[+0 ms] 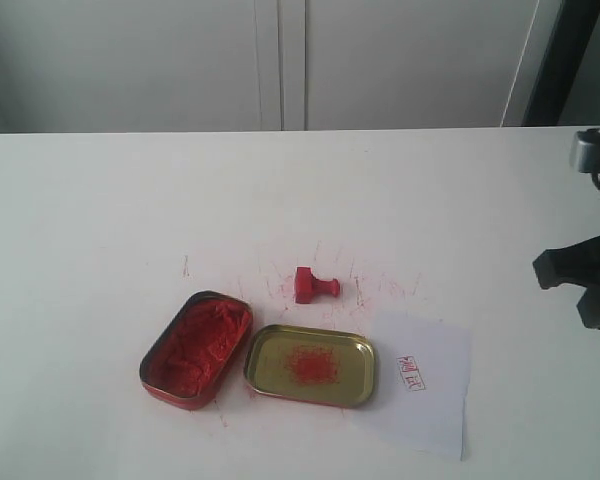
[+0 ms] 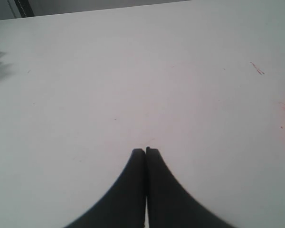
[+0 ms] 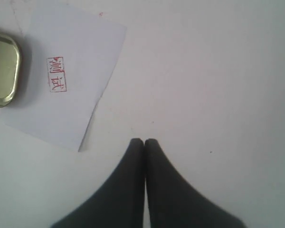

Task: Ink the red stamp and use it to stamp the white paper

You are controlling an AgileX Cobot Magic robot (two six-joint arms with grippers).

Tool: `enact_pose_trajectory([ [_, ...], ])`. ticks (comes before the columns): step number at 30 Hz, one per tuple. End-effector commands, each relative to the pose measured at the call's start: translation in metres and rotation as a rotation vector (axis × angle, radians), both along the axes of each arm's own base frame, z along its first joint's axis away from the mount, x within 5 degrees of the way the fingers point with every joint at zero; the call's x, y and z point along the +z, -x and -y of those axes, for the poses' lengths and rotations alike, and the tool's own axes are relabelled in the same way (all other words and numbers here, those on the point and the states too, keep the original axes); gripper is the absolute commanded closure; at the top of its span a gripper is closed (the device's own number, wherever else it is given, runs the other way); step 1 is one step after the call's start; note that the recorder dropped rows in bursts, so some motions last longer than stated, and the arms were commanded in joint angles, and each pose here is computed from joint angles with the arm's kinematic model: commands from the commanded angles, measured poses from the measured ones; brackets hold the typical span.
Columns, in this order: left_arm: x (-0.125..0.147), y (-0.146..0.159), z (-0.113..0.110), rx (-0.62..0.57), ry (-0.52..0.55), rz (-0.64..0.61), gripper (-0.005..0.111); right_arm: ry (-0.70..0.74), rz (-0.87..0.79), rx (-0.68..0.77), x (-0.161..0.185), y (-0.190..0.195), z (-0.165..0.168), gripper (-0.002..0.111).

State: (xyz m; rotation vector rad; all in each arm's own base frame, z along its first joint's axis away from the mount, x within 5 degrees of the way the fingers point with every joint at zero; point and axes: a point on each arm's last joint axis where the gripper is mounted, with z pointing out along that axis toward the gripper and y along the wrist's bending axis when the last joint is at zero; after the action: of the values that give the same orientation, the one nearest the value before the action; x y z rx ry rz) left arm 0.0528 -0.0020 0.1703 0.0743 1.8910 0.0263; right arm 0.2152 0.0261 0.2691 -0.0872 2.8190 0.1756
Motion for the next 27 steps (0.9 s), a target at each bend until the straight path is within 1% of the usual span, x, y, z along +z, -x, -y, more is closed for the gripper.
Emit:
enact_pose_trajectory([
  [1, -0.001, 0.0, 0.0, 0.0, 0.009, -0.001, 0.107, 0.007, 0.022, -0.055, 0.001, 0.007, 0.01, 0.108],
  [3, -0.001, 0.0, 0.0, 0.0, 0.009, -0.001, 0.107, 0.005, 0.031, -0.062, 0.003, 0.01, 0.011, 0.108],
  [10, -0.001, 0.0, 0.0, 0.0, 0.009, -0.001, 0.107, -0.002, 0.155, -0.063, 0.026, 0.027, 0.012, 0.108],
  [13, -0.001, 0.0, 0.0, 0.0, 0.009, -0.001, 0.107, -0.008, 0.27, -0.065, 0.044, 0.044, 0.013, 0.108],
  [16, -0.001, 0.0, 0.0, 0.0, 0.009, -0.001, 0.107, 0.005, 0.376, -0.068, 0.05, 0.061, 0.015, 0.108],
  [17, -0.001, 0.0, 0.0, 0.0, 0.009, -0.001, 0.107, 0.027, 0.44, -0.067, 0.052, 0.07, 0.017, 0.108],
  [18, -0.001, 0.0, 0.0, 0.0, 0.009, -0.001, 0.107, 0.045, 0.488, -0.066, 0.052, 0.078, 0.019, 0.108],
  [22, -0.001, 0.0, 0.0, 0.0, 0.009, -0.001, 0.107, 0.038, 0.64, -0.075, 0.05, 0.105, 0.02, 0.108],
  [27, -0.001, 0.0, 0.0, 0.0, 0.009, -0.001, 0.107, 0.049, 0.818, -0.065, 0.039, 0.134, 0.021, 0.108],
])
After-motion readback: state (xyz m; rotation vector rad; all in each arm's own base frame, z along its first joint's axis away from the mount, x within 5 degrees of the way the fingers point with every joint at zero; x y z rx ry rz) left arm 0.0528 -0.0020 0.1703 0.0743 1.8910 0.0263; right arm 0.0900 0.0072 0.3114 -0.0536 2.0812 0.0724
